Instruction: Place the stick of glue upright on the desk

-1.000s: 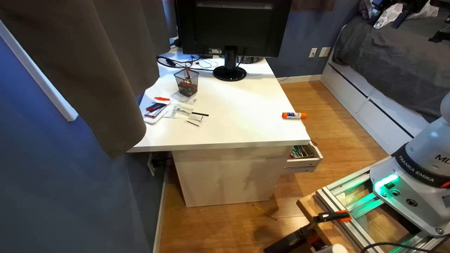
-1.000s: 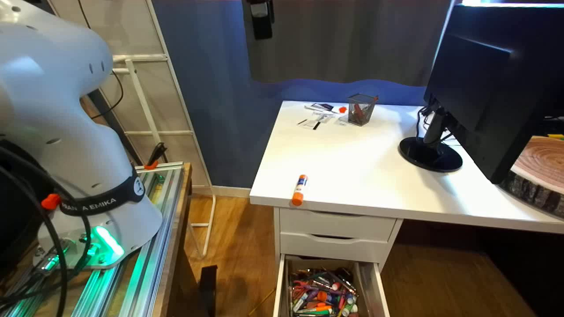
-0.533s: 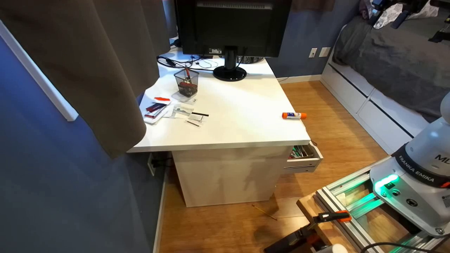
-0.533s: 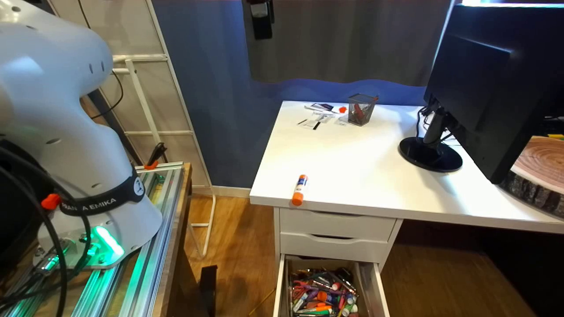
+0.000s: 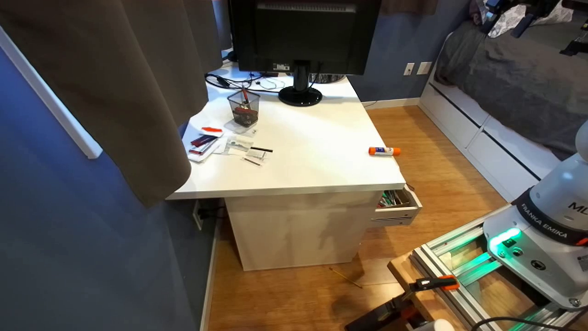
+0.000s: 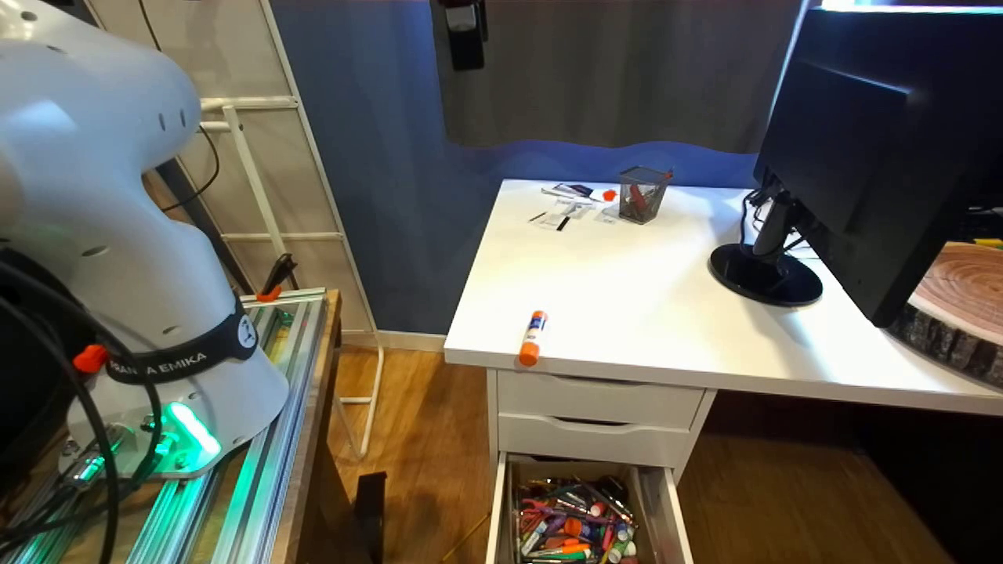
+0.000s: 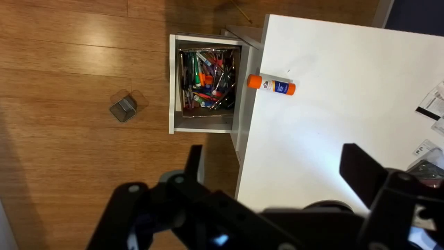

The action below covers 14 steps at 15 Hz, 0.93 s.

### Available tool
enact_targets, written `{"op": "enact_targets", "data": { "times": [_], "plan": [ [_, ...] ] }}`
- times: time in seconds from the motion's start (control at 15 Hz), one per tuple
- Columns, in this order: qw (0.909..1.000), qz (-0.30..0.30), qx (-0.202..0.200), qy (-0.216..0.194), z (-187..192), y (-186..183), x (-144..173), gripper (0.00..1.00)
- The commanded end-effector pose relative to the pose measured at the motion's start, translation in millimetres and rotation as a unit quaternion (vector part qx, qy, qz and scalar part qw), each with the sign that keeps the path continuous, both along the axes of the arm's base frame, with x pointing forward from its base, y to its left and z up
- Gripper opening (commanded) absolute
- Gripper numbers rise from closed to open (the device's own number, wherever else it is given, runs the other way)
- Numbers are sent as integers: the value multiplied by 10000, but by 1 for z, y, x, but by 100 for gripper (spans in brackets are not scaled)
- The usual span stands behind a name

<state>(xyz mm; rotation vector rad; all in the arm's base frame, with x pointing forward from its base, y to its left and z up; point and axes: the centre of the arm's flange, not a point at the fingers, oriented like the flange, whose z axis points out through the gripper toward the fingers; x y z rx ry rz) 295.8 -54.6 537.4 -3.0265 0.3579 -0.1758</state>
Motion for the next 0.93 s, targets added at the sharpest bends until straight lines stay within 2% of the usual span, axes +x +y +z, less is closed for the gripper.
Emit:
{"op": "enact_targets", "data": {
  "times": [0.0, 0.4, 0.47, 0.53, 0.67, 0.87],
  "plan": [
    [10000, 0, 0, 0, 0, 0, 0, 100],
    [10000, 0, 0, 0, 0, 0, 0, 100],
    [9989, 392, -29, -263, -6, 9, 8, 100],
    [9972, 673, 179, -258, -11, 16, 11, 100],
    [9913, 1177, 353, -472, -31, 33, 16, 100],
    [9785, 1832, 698, -636, -77, 47, 22, 100]
  ]
}}
